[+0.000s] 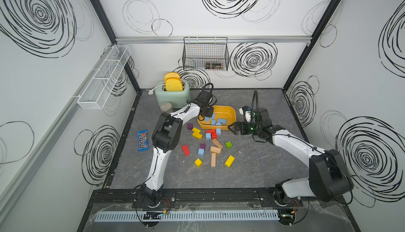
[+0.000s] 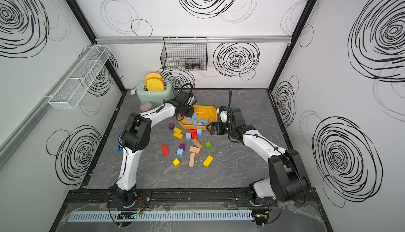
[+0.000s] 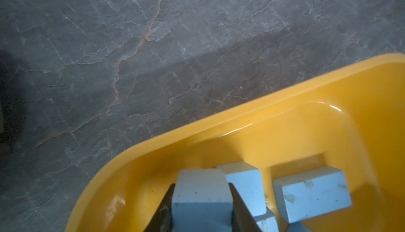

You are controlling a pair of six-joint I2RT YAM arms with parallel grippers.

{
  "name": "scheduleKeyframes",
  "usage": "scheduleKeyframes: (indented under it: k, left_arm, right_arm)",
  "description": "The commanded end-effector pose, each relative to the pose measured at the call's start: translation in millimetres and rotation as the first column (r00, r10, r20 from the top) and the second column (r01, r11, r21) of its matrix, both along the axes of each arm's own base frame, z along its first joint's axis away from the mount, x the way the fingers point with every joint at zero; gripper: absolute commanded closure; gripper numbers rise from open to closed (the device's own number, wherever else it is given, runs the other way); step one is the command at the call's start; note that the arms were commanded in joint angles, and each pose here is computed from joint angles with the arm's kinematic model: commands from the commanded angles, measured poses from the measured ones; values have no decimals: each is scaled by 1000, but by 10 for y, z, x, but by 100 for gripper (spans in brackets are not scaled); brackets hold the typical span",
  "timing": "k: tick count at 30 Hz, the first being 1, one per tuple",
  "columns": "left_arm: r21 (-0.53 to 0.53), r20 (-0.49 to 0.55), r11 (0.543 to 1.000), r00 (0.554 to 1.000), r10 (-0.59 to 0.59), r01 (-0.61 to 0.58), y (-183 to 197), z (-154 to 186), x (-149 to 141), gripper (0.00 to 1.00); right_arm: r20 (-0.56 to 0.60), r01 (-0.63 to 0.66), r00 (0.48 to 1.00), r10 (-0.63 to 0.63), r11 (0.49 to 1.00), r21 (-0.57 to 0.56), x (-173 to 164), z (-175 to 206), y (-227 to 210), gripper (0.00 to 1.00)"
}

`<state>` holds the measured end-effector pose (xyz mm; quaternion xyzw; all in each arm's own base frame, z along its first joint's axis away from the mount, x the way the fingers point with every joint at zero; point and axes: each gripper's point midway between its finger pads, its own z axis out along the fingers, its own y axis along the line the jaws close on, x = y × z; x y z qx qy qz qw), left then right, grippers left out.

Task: Pick out the blue building blocks
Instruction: Place the building block in the storage box.

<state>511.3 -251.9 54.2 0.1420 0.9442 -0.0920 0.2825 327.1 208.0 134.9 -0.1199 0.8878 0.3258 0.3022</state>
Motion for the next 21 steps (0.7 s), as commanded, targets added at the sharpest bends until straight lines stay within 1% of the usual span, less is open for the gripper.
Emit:
scheduleKeyframes:
  k: [1,3,6,9,11,13,15,18,21]
  left_arm:
    - [20,45,999,998,48,-48,23,24,117,88]
    - [14,48,998,997,53,-53,19,22,116,85]
    - [11,43,998,997,63,-64,24,7,115,76]
    - [1,30,998,998,63,-63,5,-14,88,71]
    - [1,25,998,998,62,-62,2,-26,69,65]
    - [2,20,998,998,59,-59,-7,-39,48,62]
    - [0,20,998,998,59,-59,-6,-31,45,61]
    - [-4,18,998,998,61,-60,-8,-19,44,55]
    - [-9,17,998,998,61,-60,-15,13,42,51]
  right_arm:
    - [34,-24,999,23,1000,14,44,106,39,2]
    - [35,-23,999,22,1000,14,39,107,34,2]
    - [34,-25,999,24,1000,11,28,108,30,2]
    - [35,-28,999,27,1000,12,12,114,26,2]
    - [34,-31,999,30,999,13,-3,113,29,2]
    - [33,-30,999,30,999,15,-9,114,28,2]
    - [33,-31,999,30,999,13,-13,113,24,2]
    - [34,-32,999,31,999,14,-15,120,27,2]
    - [36,-32,999,32,999,16,-15,127,28,2]
